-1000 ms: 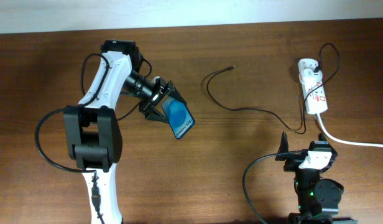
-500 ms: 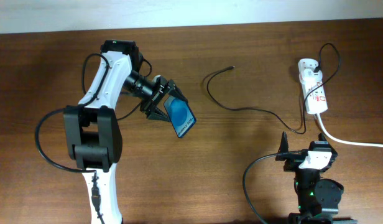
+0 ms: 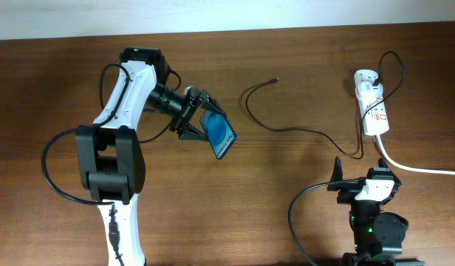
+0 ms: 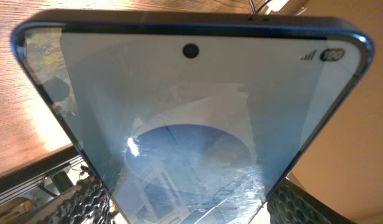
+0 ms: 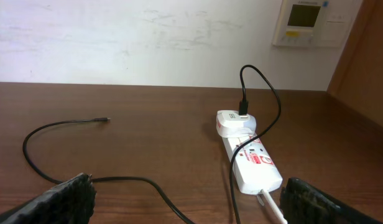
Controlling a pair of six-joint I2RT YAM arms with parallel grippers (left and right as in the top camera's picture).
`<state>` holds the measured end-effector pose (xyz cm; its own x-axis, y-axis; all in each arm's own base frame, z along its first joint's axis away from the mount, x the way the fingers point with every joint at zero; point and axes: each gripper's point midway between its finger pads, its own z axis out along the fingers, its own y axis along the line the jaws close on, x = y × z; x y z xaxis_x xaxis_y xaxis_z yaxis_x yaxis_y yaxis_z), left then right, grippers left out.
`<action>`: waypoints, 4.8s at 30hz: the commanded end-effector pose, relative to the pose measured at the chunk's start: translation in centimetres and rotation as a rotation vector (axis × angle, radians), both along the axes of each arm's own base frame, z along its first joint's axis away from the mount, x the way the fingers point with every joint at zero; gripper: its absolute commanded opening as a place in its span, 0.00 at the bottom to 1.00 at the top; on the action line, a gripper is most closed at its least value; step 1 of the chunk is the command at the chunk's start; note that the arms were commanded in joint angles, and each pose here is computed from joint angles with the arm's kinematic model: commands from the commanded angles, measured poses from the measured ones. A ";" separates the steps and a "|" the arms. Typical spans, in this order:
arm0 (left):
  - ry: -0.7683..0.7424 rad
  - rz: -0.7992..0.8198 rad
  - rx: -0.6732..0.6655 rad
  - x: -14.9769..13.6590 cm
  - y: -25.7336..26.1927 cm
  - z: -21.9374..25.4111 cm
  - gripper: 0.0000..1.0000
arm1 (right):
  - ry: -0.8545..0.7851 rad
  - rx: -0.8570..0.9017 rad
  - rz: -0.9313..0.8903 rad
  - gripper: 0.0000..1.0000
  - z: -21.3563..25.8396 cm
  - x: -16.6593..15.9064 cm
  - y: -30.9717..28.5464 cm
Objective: Plug charger to phone and switch on socket
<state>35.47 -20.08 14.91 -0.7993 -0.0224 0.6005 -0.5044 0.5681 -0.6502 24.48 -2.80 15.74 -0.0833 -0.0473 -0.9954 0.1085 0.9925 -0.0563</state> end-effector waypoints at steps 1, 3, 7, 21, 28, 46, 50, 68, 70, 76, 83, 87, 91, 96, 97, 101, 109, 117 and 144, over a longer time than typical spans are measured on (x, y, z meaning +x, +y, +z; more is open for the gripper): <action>-0.055 0.009 -0.057 0.4 -0.5 2.1 0.47 | 0.003 0.001 -0.002 0.99 -0.2 0.0 -0.1; -0.055 0.009 -0.057 0.4 -0.5 2.1 0.47 | 0.002 0.002 -0.001 0.98 -0.2 0.0 0.0; -0.055 0.009 -0.057 0.4 -0.5 2.1 0.48 | -0.029 0.290 0.042 0.99 0.0 0.1 1.1; -0.055 0.009 -0.056 0.4 -0.5 2.1 0.48 | -0.073 0.958 0.401 0.98 4.3 -0.8 7.1; -0.054 0.010 -0.056 0.4 -0.5 2.1 0.48 | 0.068 0.885 0.440 0.99 5.9 -1.2 8.6; -0.055 0.009 -0.056 0.4 -0.5 2.1 0.48 | 0.586 0.653 0.441 0.99 10.9 4.4 20.4; -0.056 0.009 -0.056 0.4 -0.5 2.1 0.48 | 0.667 0.603 0.553 0.99 7.5 5.5 26.9; -0.056 0.012 -0.056 0.4 -0.4 2.1 0.47 | 0.633 0.566 0.559 0.47 1.4 10.2 33.0; -0.058 0.012 -0.057 0.5 -0.4 2.1 0.48 | 0.642 0.565 0.563 0.42 1.1 10.1 33.1; -0.060 0.011 -0.057 0.5 -0.4 2.1 0.48 | 0.642 0.566 0.564 0.33 1.1 10.1 33.1; -0.059 0.011 -0.056 0.5 -0.4 2.1 0.49 | 0.653 0.570 0.582 0.20 1.1 9.9 33.4; -0.067 0.011 -0.057 0.6 -0.4 2.0 0.50 | 0.672 0.578 0.616 0.16 1.2 9.4 33.9; -0.067 0.011 -0.057 0.6 -0.4 2.0 0.59 | 0.672 0.578 0.616 0.13 1.2 9.4 33.9; -0.090 -0.001 -0.028 0.8 -0.1 1.5 0.99 | 0.671 0.579 0.613 0.13 1.2 9.5 33.8; -0.092 0.000 -0.026 0.8 0.0 1.4 0.99 | 0.670 0.579 0.612 0.13 1.2 9.5 33.8; -0.169 0.032 0.044 2.7 2.9 0.9 0.99 | 0.640 0.572 0.556 0.13 1.2 10.5 32.7; -0.762 0.066 0.230 5.1 13.6 11.9 0.99 | 0.625 0.606 0.387 0.04 2.5 12.8 25.4; -1.486 0.079 0.800 -11.6 18.7 30.5 0.89 | 0.622 0.623 0.409 0.04 4.8 11.1 24.4; -0.254 0.707 -0.175 -3.7 9.1 0.7 0.99 | 0.703 1.226 0.195 0.04 5.8 10.8 25.1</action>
